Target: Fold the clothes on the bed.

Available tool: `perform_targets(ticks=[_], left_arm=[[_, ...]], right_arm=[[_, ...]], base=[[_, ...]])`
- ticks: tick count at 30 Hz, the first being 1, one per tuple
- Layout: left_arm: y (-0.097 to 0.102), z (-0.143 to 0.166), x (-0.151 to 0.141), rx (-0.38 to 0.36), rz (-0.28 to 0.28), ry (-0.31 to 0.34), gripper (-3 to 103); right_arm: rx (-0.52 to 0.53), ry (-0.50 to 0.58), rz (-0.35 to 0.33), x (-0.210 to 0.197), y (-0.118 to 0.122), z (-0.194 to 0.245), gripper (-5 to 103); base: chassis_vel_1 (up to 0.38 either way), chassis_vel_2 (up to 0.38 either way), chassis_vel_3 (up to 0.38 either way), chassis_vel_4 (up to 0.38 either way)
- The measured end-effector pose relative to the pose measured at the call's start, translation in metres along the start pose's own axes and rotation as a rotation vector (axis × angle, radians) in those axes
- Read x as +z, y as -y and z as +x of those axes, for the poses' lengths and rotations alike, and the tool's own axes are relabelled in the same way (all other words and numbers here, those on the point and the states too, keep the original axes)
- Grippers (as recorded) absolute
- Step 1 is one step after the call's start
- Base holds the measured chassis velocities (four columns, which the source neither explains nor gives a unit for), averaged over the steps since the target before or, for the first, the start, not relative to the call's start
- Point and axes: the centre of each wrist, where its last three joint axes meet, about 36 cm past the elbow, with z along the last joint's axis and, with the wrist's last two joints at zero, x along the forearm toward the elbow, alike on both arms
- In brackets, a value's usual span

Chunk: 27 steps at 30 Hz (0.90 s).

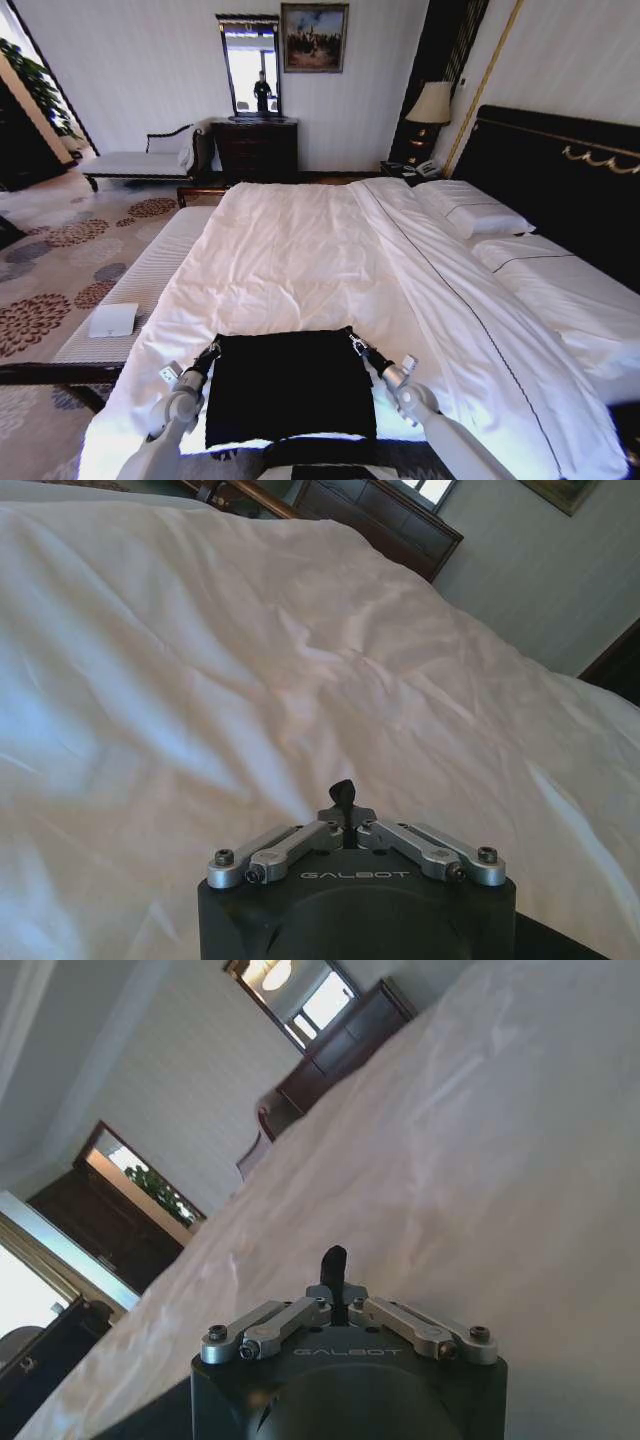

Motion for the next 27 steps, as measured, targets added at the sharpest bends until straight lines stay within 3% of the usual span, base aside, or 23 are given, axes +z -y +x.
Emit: perform_targets(ticks=[8, 12, 13, 16, 23, 27], left_arm=[[0.008, 0.009, -0.013, 0.045, 0.030, 0.056, 1], [0.030, 0.029, -0.051, 0.144, 0.087, 0.157, 1], [0.030, 0.029, -0.051, 0.144, 0.087, 0.157, 1], [0.053, 0.050, -0.090, 0.240, 0.117, 0.251, 1], [0.085, 0.091, -0.135, 0.358, 0.127, 0.353, 1], [0.096, 0.113, -0.147, 0.395, 0.118, 0.384, 1]], right_arm=[[-0.064, 0.124, -0.023, -0.009, -0.021, 0.006, 1], [-0.161, 0.254, -0.035, -0.039, -0.064, 0.011, 1], [-0.161, 0.254, -0.035, -0.039, -0.064, 0.011, 1], [-0.253, 0.346, -0.013, -0.070, -0.103, 0.018, 1], [-0.331, 0.432, 0.010, -0.091, -0.144, 0.032, 1], [-0.357, 0.471, 0.025, -0.095, -0.163, 0.044, 1]], base=[[0.000, 0.000, 0.000, 0.000], [0.000, 0.000, 0.000, 0.000], [0.000, 0.000, 0.000, 0.000], [0.000, 0.000, 0.000, 0.000], [0.000, 0.000, 0.000, 0.000], [0.000, 0.000, 0.000, 0.000]])
